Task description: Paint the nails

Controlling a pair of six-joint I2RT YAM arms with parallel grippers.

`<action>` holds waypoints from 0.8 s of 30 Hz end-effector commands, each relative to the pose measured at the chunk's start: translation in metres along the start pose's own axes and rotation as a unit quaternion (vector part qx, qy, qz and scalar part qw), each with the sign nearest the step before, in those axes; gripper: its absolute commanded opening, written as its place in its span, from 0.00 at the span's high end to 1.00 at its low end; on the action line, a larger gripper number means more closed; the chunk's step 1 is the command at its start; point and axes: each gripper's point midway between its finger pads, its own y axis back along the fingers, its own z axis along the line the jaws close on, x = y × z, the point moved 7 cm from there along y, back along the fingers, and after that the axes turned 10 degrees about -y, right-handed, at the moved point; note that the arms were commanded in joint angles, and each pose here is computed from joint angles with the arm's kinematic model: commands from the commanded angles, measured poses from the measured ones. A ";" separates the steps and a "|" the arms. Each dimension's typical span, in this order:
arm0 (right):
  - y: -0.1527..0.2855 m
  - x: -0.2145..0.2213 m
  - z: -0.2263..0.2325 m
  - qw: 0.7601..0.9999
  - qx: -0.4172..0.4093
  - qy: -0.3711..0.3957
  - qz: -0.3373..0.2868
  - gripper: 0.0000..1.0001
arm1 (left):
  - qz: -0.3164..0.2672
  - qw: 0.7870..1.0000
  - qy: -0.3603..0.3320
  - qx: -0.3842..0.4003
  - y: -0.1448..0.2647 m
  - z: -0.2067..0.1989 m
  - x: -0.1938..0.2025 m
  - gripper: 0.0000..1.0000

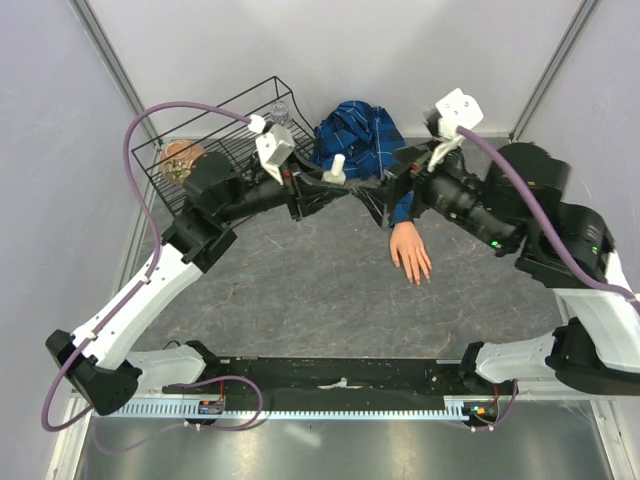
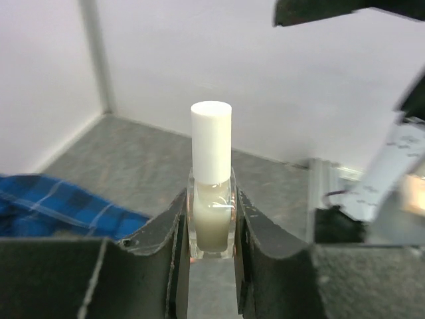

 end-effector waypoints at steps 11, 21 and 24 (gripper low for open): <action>-0.007 0.002 0.035 0.922 -0.377 -0.057 0.065 0.05 | -0.113 0.937 0.101 0.314 0.035 -0.059 -0.053 0.98; -0.016 0.005 0.035 0.912 -0.396 -0.094 0.047 0.30 | -0.110 0.938 0.109 0.311 0.037 -0.060 -0.052 0.98; -0.018 0.001 0.034 0.917 -0.385 -0.095 0.032 0.36 | -0.108 0.937 0.112 0.312 0.037 -0.060 -0.050 0.98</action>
